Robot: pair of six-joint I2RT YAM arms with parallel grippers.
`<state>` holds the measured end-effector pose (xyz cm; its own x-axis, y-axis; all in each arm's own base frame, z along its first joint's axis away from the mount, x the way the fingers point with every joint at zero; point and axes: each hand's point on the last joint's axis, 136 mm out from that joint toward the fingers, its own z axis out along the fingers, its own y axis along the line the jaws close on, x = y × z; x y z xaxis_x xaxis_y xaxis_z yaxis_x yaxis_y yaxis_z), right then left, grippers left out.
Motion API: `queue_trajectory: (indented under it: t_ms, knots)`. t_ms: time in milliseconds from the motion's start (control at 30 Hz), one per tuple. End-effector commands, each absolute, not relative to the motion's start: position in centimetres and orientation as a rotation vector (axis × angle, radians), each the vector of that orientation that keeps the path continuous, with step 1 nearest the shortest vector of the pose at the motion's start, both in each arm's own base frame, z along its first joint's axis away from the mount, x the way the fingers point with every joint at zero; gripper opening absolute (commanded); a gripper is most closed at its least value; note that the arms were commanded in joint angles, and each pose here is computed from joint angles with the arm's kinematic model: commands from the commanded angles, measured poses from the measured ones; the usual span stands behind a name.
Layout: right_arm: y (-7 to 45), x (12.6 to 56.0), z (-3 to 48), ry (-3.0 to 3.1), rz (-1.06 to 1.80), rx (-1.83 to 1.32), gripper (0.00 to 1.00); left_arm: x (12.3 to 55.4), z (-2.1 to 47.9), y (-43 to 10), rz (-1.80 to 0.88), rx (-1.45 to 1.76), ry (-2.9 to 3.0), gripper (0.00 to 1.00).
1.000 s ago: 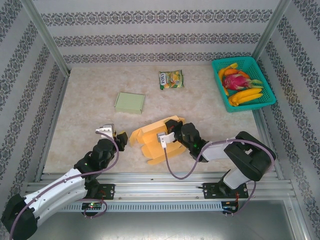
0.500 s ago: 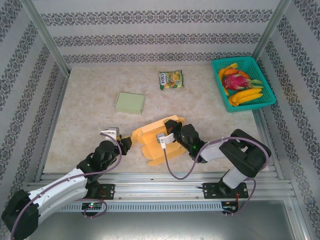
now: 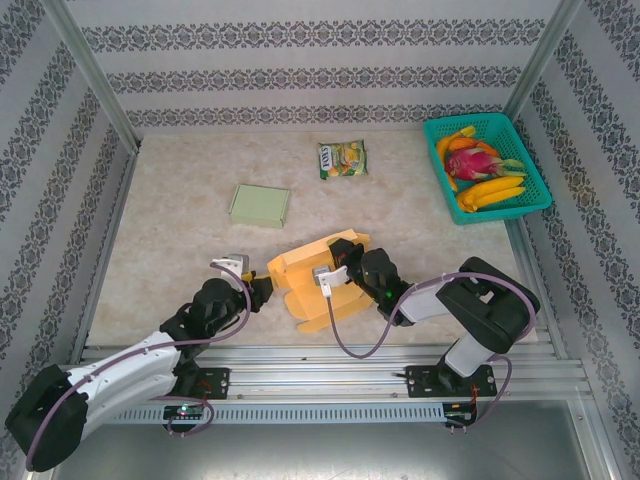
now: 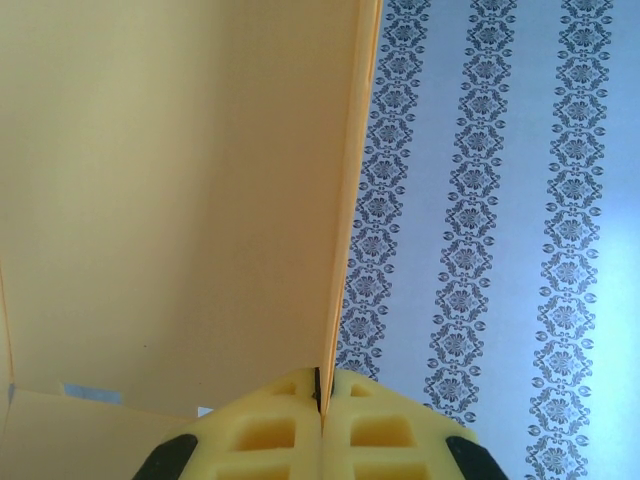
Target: Fold the paper box
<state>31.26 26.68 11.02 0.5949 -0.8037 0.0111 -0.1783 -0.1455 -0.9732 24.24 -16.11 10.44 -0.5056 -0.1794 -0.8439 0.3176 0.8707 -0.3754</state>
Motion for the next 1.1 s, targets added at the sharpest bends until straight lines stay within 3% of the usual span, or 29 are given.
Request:
queue_trajectory:
  t_ms: [0,600,800,1067]
  knots:
    - [25.2,29.8,5.2,0.917,-0.624,-1.864,0.00,24.7,12.9,-17.4,-0.706,0.104,1.935,0.51]
    - [25.0,30.0,4.5,0.938,-0.634,-1.878,0.00,26.7,15.1,-23.2,-0.810,0.111,1.945,0.47]
    - [24.6,30.3,4.6,0.966,-0.644,-1.863,0.00,26.5,14.5,-22.8,-0.754,0.109,1.971,0.46]
    - [24.6,30.3,4.8,0.964,-0.644,-1.856,0.00,24.5,14.9,-18.0,-0.585,0.093,2.018,0.53]
